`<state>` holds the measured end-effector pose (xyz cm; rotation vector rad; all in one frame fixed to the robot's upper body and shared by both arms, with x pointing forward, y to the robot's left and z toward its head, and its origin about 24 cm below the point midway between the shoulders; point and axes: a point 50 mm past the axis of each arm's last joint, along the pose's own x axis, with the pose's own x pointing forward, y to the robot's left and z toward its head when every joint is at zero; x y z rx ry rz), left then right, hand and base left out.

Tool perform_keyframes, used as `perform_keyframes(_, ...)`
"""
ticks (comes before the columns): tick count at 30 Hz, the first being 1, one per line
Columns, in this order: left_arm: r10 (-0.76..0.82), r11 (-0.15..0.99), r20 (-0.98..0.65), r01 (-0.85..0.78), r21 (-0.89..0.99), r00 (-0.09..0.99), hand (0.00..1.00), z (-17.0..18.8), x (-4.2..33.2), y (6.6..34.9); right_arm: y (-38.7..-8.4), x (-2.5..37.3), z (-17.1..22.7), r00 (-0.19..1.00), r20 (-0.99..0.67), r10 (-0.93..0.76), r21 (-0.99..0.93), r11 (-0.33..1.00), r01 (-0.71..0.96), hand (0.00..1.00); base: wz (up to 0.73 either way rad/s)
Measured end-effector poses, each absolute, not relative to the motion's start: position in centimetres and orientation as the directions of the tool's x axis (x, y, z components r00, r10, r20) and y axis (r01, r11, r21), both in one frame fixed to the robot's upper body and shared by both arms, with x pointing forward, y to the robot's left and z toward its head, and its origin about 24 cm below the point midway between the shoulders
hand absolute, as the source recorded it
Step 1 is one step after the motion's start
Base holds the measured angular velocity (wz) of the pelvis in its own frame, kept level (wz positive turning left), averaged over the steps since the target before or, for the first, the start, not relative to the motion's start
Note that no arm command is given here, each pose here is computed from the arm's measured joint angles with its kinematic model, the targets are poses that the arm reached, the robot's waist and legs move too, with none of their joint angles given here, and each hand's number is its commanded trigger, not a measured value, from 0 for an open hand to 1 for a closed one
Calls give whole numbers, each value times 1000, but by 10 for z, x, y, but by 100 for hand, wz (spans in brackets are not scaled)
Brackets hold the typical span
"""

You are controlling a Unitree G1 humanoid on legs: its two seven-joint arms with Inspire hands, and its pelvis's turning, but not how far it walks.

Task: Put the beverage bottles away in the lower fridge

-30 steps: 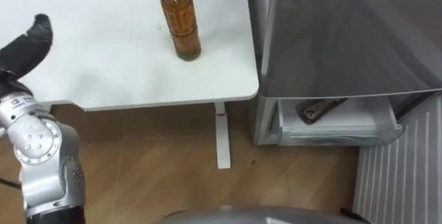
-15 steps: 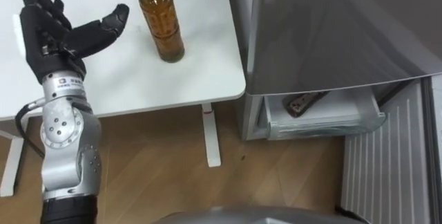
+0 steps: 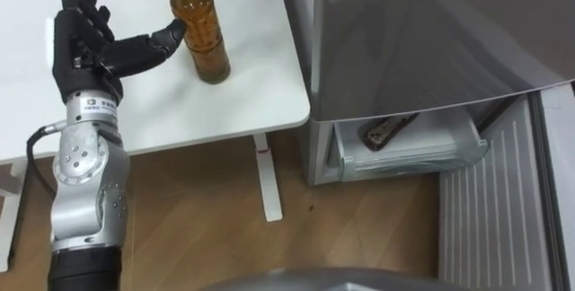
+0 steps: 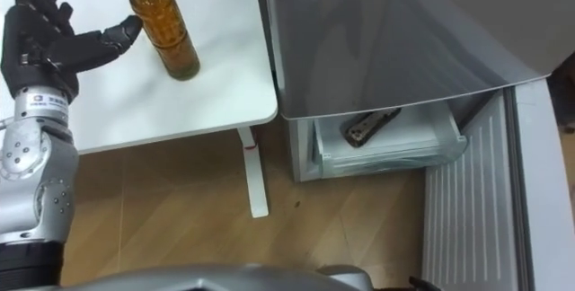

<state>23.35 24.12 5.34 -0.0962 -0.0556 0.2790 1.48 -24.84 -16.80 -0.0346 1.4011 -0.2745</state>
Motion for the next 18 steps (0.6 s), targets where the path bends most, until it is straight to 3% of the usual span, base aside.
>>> perform_keyframes(18,225,957,-16,-224,-184,974,0,49,263,236,-256,14,-166,117,-967,-228,-210,967,148,0,-4)
